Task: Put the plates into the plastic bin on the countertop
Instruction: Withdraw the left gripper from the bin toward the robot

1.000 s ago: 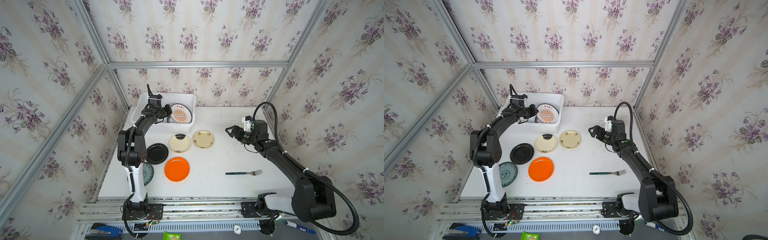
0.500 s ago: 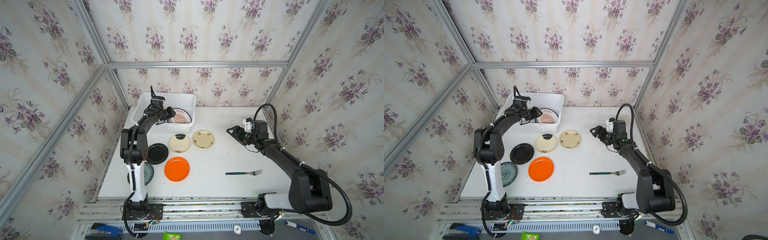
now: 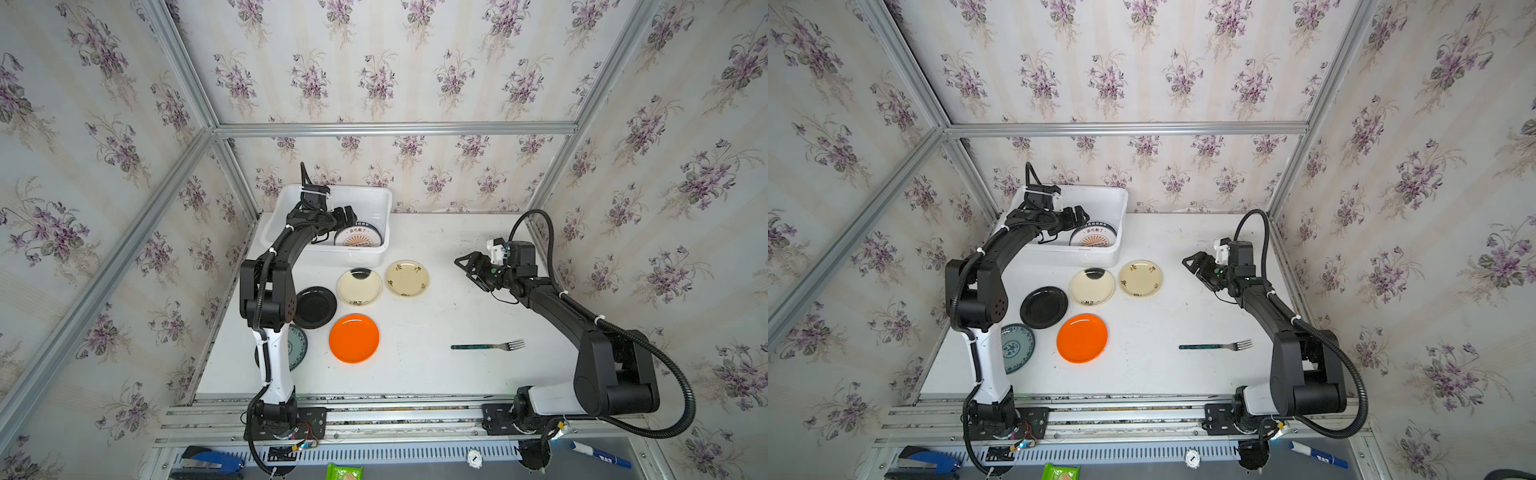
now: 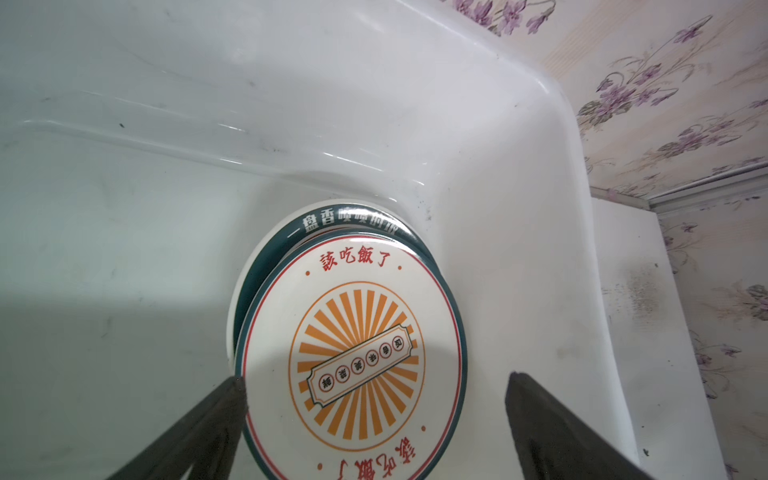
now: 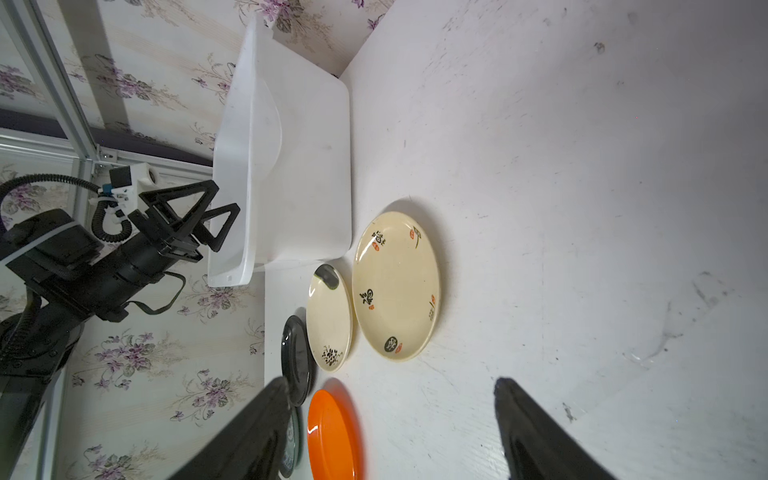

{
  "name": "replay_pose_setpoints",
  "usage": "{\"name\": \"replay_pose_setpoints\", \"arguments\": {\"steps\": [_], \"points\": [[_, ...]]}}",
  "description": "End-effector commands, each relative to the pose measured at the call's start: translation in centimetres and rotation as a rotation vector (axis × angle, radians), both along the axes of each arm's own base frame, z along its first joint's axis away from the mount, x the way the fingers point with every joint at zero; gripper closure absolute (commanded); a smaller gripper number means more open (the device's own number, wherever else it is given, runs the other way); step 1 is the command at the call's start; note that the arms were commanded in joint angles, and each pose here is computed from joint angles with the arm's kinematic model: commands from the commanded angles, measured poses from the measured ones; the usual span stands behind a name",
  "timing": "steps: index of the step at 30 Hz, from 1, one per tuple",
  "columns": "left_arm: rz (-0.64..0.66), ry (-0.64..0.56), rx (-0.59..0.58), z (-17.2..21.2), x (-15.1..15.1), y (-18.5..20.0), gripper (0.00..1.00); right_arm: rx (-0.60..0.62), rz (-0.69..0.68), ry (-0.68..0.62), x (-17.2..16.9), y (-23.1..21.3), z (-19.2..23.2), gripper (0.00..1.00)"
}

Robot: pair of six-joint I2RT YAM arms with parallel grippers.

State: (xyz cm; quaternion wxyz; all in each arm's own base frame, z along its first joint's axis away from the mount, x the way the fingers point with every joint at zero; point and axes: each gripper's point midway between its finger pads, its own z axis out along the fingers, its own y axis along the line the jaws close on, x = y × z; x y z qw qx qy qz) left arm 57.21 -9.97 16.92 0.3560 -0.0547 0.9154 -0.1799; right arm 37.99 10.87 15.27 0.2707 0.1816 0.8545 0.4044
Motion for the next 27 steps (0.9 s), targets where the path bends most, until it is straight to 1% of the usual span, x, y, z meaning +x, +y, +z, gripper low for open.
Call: {"name": "replay_pose_setpoints", "arguments": {"steps": [1,6,10,15,17,21,27], "points": [[0.038,-0.045,0.1,1.9,-0.5,1.7,0.0,0.03,0.018,-0.03,0.3,0.4,1.0,0.21],[0.058,-0.106,0.122,5.2,-2.0,2.1,0.0,0.038,0.006,-0.02,0.3,0.3,0.9,0.21],[0.048,-0.158,0.113,7.4,-3.6,1.8,0.0,0.067,0.009,-0.021,0.2,0.6,1.2,0.23],[0.091,-0.239,0.132,9.2,-7.1,3.0,0.0,0.074,0.006,-0.042,-0.2,0.6,1.4,0.23],[0.109,-0.276,0.117,9.8,-8.4,3.3,0.0,0.068,0.0,-0.056,-0.3,0.5,1.2,0.23],[0.082,-0.375,0.042,11.5,-11.1,2.6,0.0,0.092,0.007,-0.073,-0.5,1.0,1.2,0.23],[0.124,-0.441,0.005,11.8,-14.7,3.3,0.0,0.094,0.045,-0.1,-0.8,2.8,2.4,0.23]]}}
